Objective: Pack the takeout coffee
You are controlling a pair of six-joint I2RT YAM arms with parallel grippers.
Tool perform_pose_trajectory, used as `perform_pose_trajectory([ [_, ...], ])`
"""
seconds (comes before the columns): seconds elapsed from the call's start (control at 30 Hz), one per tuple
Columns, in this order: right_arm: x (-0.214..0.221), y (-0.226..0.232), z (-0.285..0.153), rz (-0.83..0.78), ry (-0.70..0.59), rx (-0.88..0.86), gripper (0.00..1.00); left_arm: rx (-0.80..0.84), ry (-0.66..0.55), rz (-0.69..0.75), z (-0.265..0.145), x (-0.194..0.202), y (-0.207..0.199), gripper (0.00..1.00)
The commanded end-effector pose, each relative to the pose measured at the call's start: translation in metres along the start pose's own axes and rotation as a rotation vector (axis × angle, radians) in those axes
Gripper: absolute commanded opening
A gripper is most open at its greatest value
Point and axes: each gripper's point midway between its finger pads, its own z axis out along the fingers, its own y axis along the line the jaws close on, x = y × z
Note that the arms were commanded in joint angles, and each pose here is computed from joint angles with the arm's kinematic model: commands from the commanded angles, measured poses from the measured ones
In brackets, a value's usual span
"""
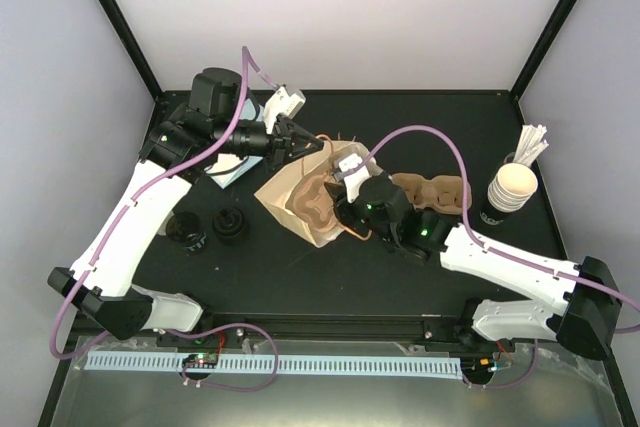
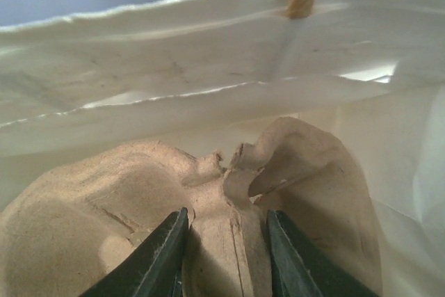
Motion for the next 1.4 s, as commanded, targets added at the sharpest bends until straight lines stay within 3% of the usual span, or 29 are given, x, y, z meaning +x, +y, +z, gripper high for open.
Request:
perform_pose_trajectory([
  [0.0,-0.008,0.003,-0.003,-0.014,-0.079,0.005,0.33,0.074,-0.039,0.014,0.000,-0.014,-0.015,0.01],
  [0.43,0.015,0.011,-0.003,-0.025,-0.085,-0.043,0.36,0.087,-0.040,0.003,0.004,-0.014,-0.014,0.02],
  [1.37,0.072,0.008,-0.016,0.055,0.135,-0.064,0.39,0.064,0.015,0.004,0.015,0.001,-0.009,0.02],
])
